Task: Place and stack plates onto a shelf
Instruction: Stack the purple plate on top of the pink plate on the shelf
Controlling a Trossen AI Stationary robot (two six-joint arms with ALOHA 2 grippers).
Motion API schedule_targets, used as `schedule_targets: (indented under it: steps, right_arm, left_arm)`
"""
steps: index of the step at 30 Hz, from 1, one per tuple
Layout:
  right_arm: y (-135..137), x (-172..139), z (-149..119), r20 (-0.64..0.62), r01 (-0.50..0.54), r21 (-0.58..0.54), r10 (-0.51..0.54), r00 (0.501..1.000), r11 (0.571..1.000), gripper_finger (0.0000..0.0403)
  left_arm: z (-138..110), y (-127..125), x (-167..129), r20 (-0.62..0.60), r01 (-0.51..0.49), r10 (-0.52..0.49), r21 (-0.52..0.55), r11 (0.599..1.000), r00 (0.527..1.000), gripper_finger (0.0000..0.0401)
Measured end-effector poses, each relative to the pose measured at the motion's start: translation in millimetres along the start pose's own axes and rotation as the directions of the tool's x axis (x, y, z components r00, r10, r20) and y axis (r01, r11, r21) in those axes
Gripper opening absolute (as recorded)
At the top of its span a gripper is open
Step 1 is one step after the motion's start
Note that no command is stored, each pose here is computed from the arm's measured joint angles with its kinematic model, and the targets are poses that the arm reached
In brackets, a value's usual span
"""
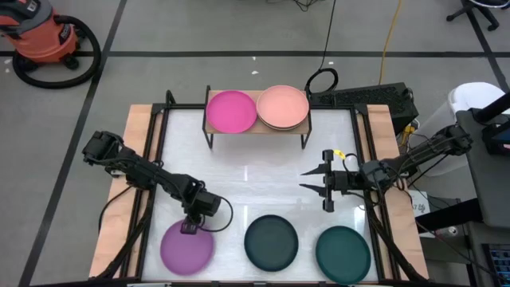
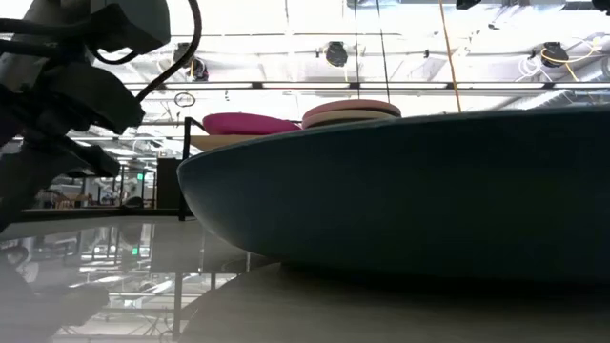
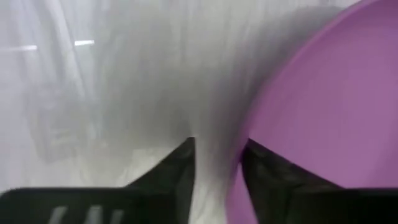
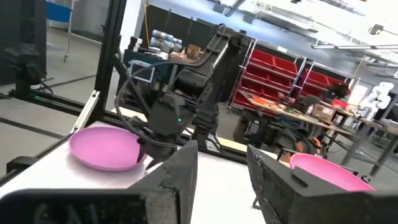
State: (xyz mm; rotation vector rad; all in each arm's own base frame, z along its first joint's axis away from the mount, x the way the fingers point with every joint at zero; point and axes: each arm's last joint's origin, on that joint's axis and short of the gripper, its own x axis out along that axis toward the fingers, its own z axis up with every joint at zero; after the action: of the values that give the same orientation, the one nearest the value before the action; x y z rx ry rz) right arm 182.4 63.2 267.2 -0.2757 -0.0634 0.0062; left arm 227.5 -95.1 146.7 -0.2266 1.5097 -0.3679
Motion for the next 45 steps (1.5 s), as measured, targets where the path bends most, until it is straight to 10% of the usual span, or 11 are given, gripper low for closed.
schedule_targets:
  steps: [6, 13, 20, 26, 34, 45]
  right_arm:
    - [0.0, 0.0, 0.1, 0.001, -0.001, 0.000, 0.001, 1.000, 1.000, 0.0121]
    - [-0.1, 0.1, 0.4, 0.003, -0.001, 0.000, 0.001, 1.000, 1.000, 0.0121]
    - [-0.2, 0.1, 1.2, 0.009, 0.000, 0.003, 0.000, 1.000, 1.000, 0.0121]
    - [-0.3, 0.2, 1.1, 0.009, 0.000, 0.002, 0.000, 1.000, 1.000, 0.0121]
    - [0.0, 0.9, 0.6, 0.007, 0.000, 0.003, 0.000, 1.000, 1.000, 0.0121]
    - [1.7, 3.6, -2.0, -0.005, -0.003, -0.008, 0.003, 1.000, 1.000, 0.0121]
  left_arm:
    - [3.4, -0.8, -0.4, 0.030, 0.020, -0.021, 0.039, 0.999, 0.999, 0.0017]
    - [21.5, -2.0, -26.5, 0.120, 0.020, -0.032, 0.099, 0.995, 0.992, 0.0011]
    - [20.7, 7.1, -108.2, 0.178, -0.205, 0.190, 0.070, 0.976, 0.966, 0.0011]
    - [17.1, 16.7, -205.2, 0.487, -0.431, 0.373, 0.008, 0.902, 0.790, 0.0011]
    - [-13.7, 71.5, -310.2, 0.573, -0.429, 0.655, -0.495, 0.756, 0.493, 0.0011]
    - [-41.9, 157.2, -325.6, 0.536, -0.197, 0.596, -0.622, 0.758, 0.598, 0.0010]
